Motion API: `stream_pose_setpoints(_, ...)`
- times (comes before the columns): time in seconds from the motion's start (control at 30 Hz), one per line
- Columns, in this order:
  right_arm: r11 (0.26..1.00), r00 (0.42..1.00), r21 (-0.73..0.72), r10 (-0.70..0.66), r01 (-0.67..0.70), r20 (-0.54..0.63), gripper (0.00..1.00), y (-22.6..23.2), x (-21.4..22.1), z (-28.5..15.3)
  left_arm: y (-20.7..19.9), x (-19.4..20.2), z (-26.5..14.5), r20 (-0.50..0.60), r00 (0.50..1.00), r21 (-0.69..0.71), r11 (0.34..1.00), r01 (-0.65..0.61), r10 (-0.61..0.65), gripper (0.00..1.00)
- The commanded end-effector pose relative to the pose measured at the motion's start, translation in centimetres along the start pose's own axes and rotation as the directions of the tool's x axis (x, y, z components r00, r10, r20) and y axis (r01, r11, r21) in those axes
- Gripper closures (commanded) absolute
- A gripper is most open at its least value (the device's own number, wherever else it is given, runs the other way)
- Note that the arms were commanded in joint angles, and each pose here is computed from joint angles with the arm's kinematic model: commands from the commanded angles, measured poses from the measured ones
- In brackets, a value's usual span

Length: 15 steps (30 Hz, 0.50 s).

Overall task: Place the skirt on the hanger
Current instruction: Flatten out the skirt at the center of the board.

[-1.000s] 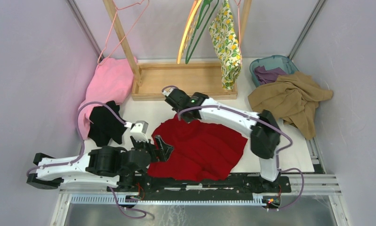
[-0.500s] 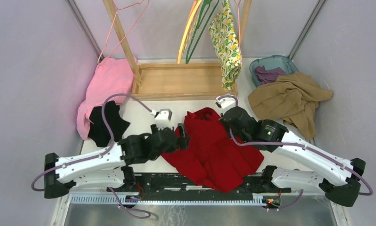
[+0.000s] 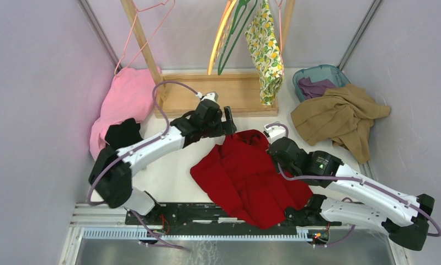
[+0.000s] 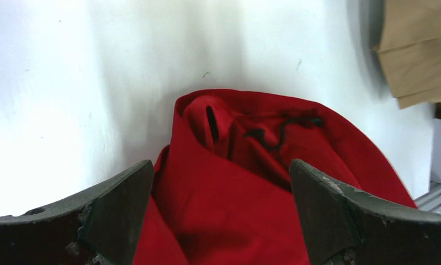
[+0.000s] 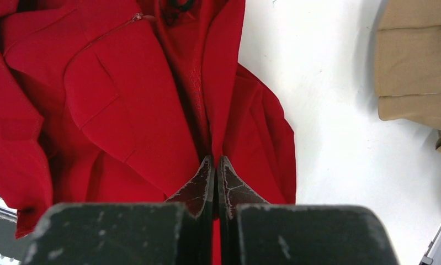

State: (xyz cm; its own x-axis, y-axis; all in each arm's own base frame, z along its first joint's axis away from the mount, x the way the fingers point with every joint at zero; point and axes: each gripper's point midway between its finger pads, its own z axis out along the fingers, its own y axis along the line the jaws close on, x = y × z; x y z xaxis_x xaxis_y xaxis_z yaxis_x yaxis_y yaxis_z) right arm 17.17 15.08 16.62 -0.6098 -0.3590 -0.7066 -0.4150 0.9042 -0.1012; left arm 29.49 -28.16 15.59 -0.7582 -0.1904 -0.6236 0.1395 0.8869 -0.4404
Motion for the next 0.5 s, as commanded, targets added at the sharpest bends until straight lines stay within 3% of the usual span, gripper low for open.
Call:
stream_pose_setpoints(0.0,0.999,0.999,-0.021,0.042,-0.041,0.026,0.99,0.5,-0.6,-0.1,-1.3,0.7,3.5,-0.09,0.995,0.093,0.995,-0.03,0.038,0.01)
stream_pose_setpoints(0.33,0.998,0.998,-0.038,0.053,-0.052,0.029,0.99,0.7,-0.1,0.1,-0.9,3.3,5.0,-0.173,0.985,0.108,0.994,-0.01,0.029,0.01)
stream_pose_setpoints(0.4,0.998,0.998,-0.037,0.052,-0.05,0.028,0.99,0.7,-0.1,0.2,-0.7,3.4,4.7,-0.172,0.985,0.109,0.994,-0.011,0.03,0.06)
stream_pose_setpoints(0.47,0.998,0.999,-0.037,0.049,-0.048,0.025,0.99,0.8,0.0,0.2,-0.7,3.6,4.5,-0.174,0.984,0.117,0.993,-0.01,0.03,0.26)
